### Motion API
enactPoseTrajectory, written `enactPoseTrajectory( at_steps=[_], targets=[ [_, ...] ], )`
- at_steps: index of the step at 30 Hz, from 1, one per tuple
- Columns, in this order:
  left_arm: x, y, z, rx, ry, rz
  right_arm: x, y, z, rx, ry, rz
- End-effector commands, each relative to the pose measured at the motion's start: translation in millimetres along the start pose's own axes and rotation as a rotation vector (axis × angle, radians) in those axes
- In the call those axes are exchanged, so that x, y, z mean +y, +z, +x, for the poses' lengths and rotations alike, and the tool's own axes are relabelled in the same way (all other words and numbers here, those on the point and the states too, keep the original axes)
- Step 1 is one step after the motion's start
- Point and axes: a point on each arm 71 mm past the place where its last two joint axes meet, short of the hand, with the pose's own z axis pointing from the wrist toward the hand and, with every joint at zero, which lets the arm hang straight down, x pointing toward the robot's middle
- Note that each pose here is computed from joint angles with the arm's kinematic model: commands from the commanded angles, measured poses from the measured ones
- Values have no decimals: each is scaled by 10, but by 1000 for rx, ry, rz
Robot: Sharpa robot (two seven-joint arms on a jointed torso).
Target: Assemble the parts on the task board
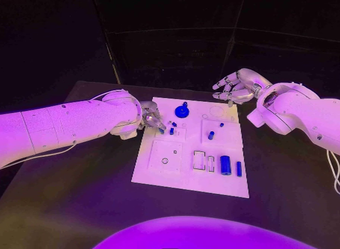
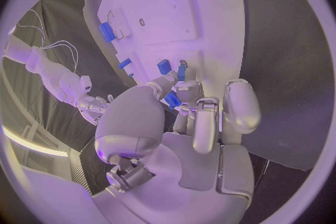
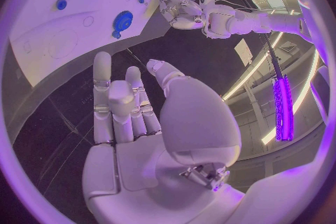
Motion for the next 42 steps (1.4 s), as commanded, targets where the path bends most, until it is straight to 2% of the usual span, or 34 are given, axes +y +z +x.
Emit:
enactPoseTrajectory(
  at_steps=[1, 26, 42],
  targets=[
    [-5, 1, 9, 13, 30, -4, 18, 4, -6, -1, 2, -11],
    [-4, 7, 33, 43, 59, -10, 15, 7, -6, 0, 2, -10],
    [-31, 33, 40, 54, 67, -10, 19, 9, -2, 1, 2, -12]
  ],
)
